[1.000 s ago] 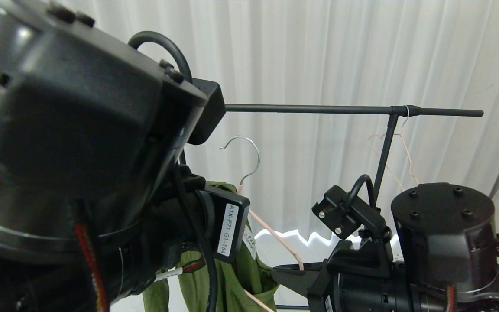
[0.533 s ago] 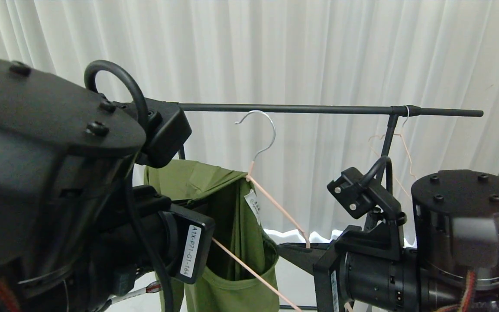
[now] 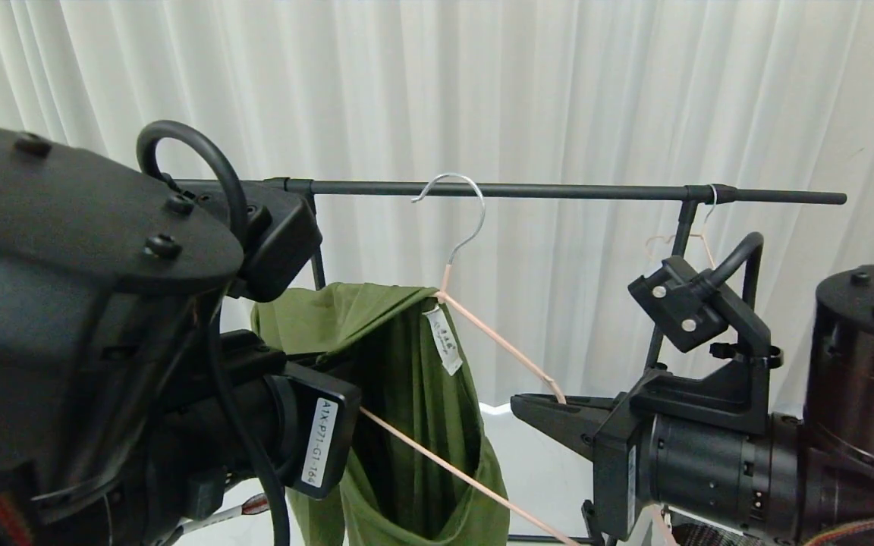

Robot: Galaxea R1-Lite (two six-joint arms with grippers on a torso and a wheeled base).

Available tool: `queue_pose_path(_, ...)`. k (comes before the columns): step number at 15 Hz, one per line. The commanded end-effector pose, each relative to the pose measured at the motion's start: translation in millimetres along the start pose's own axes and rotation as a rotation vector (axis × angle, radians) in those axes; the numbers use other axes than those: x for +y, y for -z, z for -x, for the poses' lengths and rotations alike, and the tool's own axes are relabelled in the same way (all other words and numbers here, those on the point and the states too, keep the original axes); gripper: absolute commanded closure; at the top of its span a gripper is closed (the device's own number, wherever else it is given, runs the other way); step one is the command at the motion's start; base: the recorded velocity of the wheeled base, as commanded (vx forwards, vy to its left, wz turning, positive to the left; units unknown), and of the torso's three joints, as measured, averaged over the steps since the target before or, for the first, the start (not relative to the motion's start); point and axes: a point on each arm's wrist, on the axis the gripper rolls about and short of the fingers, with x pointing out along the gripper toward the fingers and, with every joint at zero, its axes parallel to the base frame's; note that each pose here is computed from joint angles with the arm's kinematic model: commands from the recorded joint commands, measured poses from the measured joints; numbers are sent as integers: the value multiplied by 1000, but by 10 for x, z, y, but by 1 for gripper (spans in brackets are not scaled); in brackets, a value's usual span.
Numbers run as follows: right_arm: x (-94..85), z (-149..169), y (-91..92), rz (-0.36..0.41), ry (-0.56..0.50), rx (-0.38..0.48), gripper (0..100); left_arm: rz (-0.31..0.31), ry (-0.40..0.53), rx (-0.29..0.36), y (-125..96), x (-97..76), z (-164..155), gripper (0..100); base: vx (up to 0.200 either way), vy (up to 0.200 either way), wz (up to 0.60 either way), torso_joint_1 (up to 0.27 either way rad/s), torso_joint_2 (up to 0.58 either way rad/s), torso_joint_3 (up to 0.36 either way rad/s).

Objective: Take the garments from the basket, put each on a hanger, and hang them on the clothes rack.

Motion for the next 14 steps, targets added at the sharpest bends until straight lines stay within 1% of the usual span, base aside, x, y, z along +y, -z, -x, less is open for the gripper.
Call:
queue_pose_path(1,20,91,-59,0,-13,-31,100,0,-4,-1,2,0,1,0,0,0,0,0,0,0)
queue_pose_path(3,28,138,-88,1,-18,-47,100,5,-8,-4,21,23,22,0,0,0,0,0,0,0)
queue_pose_path(6,7,177,-116,-3,12,-72,100,-10,11,-7,168,108,147,0,0,0,0,0,0,0)
queue_pose_path(8,0,232,-131,-4,21,-89,100,-20,56,-38,256,164,320,0,0,0,0,0,0,0)
queue_pose_path(10,-26,299,-113,9,30,-95,100,-20,91,-61,292,197,424,0,0,0,0,0,0,0)
queue_pose_path(14,-72,447,-18,51,36,-87,100,-18,99,-99,287,288,532,0,0,0,0,0,0,0)
